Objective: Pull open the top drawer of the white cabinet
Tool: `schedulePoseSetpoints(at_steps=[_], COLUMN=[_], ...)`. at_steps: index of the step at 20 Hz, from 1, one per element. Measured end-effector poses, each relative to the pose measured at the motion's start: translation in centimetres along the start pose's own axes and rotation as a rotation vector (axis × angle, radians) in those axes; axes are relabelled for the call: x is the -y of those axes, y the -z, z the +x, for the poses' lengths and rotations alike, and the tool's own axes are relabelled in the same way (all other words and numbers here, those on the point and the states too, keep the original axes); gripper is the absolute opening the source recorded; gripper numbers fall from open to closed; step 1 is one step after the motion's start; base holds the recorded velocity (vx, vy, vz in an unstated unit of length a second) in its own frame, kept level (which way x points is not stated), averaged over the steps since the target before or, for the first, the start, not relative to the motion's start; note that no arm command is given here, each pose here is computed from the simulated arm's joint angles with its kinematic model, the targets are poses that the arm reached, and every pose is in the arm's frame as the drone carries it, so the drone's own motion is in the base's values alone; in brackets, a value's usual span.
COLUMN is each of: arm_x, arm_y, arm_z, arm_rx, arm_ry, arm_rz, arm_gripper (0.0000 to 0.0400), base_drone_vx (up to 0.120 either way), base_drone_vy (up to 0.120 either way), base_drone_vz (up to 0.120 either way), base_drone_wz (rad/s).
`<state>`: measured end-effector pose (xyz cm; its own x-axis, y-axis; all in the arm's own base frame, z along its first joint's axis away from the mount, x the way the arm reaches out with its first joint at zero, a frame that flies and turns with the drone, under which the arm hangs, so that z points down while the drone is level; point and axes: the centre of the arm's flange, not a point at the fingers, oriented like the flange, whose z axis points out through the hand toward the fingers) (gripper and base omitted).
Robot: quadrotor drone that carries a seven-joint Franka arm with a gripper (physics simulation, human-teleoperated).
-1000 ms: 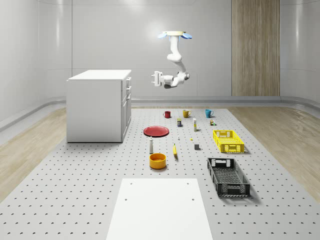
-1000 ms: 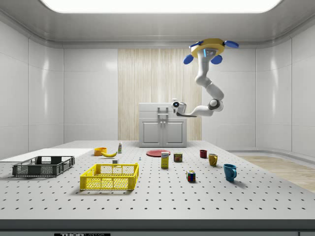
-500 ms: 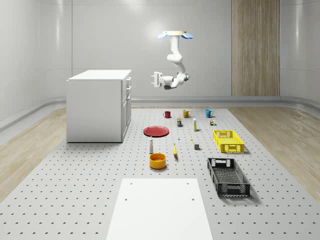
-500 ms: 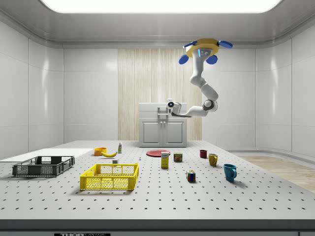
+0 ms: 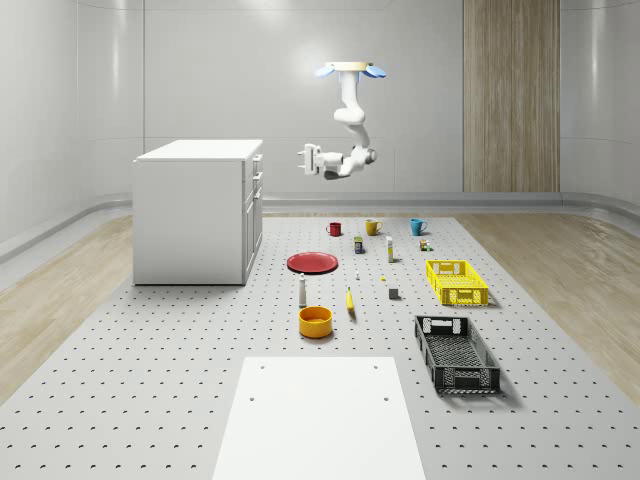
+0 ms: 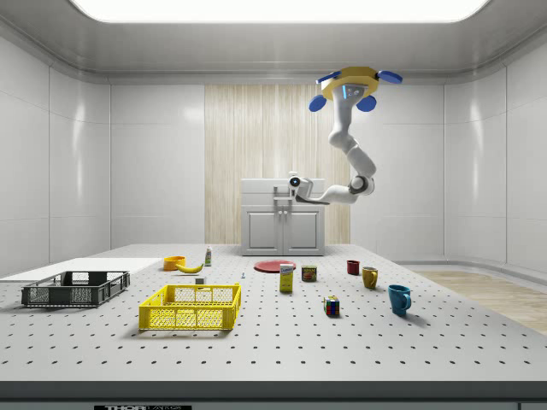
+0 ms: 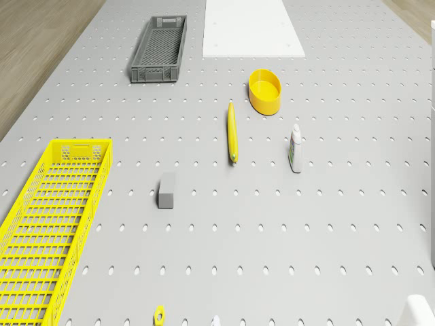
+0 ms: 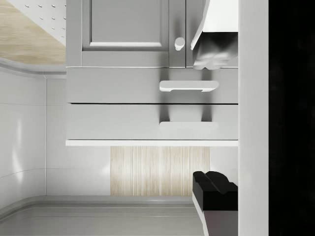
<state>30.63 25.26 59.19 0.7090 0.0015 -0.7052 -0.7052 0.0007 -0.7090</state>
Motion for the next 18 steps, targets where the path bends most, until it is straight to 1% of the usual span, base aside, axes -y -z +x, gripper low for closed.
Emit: schedulePoseSetpoints(at_steps=[18], arm_x=[0.1], arm_y=[-9.4], arm_z=[0.0], arm_rx=[0.0], arm_ry=[0.0], arm_rz=[0.001], arm_gripper=[0.0305], base_drone_vx=[0.0], base_drone_vy=[0.0], base_drone_vz=[0.0], base_drone_wz=[0.0])
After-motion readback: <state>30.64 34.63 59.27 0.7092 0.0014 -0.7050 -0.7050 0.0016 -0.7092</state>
